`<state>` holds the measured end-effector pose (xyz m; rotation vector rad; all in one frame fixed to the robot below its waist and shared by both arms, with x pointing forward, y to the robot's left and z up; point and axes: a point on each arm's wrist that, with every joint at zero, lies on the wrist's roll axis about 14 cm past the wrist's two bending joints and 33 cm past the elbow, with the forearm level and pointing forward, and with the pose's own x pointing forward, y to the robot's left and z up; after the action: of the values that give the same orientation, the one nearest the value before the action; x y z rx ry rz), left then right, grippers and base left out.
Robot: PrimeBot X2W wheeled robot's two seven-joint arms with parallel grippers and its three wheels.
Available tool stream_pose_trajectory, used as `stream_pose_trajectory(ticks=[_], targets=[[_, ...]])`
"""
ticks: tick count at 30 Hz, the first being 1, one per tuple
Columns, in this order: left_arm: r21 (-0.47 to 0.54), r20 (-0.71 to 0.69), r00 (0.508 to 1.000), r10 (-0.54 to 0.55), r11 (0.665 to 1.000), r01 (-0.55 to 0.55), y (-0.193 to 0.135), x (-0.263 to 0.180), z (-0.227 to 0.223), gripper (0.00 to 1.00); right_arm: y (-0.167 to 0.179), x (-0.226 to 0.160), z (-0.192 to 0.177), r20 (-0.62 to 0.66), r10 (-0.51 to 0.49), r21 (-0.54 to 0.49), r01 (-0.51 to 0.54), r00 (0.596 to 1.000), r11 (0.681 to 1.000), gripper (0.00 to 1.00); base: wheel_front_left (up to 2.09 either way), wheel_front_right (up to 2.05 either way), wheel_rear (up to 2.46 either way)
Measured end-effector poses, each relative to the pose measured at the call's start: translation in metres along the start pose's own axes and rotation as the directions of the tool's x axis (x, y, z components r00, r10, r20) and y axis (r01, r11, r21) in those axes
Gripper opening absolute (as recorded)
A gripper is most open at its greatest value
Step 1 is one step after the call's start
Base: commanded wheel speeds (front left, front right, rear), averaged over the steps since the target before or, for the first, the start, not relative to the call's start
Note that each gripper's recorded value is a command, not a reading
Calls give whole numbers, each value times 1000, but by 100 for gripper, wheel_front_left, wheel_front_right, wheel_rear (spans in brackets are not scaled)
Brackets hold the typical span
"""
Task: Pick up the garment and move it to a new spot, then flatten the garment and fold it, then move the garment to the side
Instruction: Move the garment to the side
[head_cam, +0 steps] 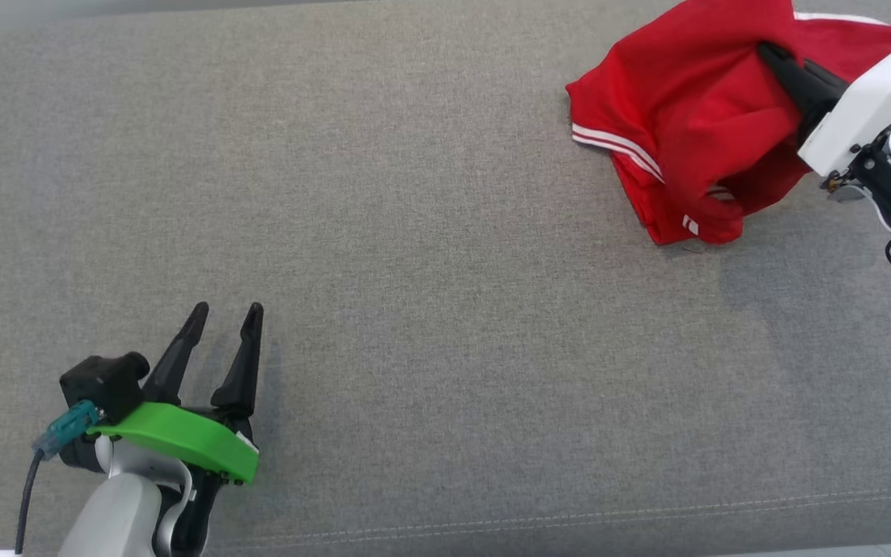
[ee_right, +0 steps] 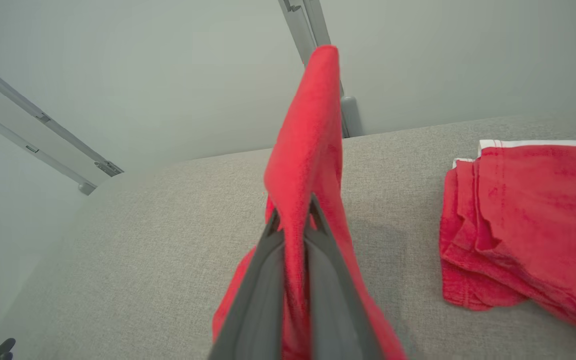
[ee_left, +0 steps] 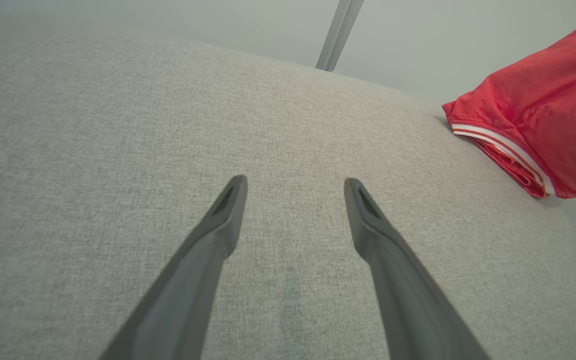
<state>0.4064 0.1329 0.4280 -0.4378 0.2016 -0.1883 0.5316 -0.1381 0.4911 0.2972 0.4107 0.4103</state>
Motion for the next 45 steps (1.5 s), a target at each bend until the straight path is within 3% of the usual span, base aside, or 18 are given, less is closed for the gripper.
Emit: stream_pose_trajectory(ticks=[3, 9, 15, 27, 28, 30, 31, 32, 33, 34, 40, 45], targets=[[5, -8, 1000, -12, 1000, 12, 0, 11, -1, 100, -19, 3, 0, -12, -35, -2, 35, 999, 999, 0, 0, 0, 0], [18, -60, 998, -8, 1000, 9, 12, 25, -15, 100, -59, 13, 34, 79, -102, 33, 100, 992, 994, 0, 0, 0, 0], [12, -73, 997, -25, 1000, 26, 14, 44, -22, 100, -101, 17, 14, 45, -191, 59, 188, 981, 980, 0, 0, 0, 0], [-7, -48, 997, -54, 999, 54, 14, 70, -27, 100, -187, 4, -4, 87, -428, 77, 422, 900, 903, 0, 0, 0, 0], [-5, -42, 997, -58, 998, 58, 13, 72, -26, 100, -191, 5, -3, 95, -437, 67, 433, 894, 899, 15, 0, 0, 0], [-3, -37, 997, -60, 998, 60, 14, 74, -25, 100, -199, 5, -1, 105, -462, 29, 461, 881, 887, 22, 0, 0, 0], [-1, -39, 997, -59, 998, 59, 14, 74, -26, 100, -203, 4, 0, 114, -478, -1, 481, 871, 877, 44, 0, 0, 0], [0, -42, 997, -57, 998, 58, 15, 74, -27, 100, -208, 3, 1, 122, -492, -21, 498, 862, 867, 76, 0, 0, 0], [0, -44, 998, -54, 999, 54, 16, 73, -27, 100, -211, 2, -1, 121, -506, -26, 512, 854, 858, 76, 0, 0, 0], [1, -40, 998, -52, 999, 52, 17, 73, -27, 100, -215, 1, -4, 114, -522, -37, 528, 845, 848, 100, 0, 0, 0], [6, -37, 999, -36, 999, 36, 20, 68, -24, 100, -223, -8, -7, 130, -574, -169, 589, 808, 791, 100, 0, 0, 0], [12, -11, 999, -41, 999, 41, 16, 65, -14, 100, -216, -14, -9, 116, -568, -294, 575, 815, 764, 100, 0, 0, 0]])
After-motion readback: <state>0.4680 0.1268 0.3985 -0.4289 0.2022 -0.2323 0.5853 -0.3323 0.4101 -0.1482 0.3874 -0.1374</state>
